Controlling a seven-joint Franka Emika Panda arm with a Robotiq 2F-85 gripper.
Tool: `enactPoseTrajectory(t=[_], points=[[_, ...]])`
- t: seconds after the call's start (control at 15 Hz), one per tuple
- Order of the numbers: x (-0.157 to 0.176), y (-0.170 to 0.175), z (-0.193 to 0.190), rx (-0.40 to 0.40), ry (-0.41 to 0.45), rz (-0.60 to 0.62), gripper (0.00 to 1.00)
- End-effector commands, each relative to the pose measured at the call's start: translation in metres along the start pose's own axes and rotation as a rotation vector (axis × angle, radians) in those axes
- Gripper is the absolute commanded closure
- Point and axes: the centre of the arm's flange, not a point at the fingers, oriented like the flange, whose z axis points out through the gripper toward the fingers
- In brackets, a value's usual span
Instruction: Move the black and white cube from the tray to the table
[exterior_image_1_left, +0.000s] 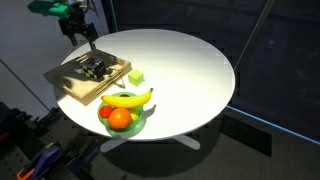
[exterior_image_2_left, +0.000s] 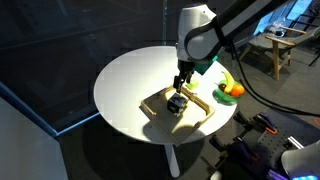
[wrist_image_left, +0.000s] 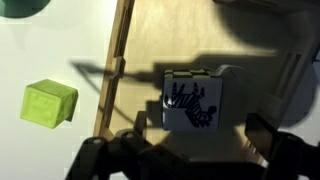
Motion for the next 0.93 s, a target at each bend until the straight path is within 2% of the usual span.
enactPoseTrajectory(t=[0.0, 0.4, 0.87], points=[[0.023, -0.01, 0.017, -0.019, 0.022, -0.052, 0.0], [0.037, -0.019, 0.042, -0.021, 0.047, -0.084, 0.0], [0.036, -0.019, 0.054, -0.025, 0.048, -0.069, 0.0]])
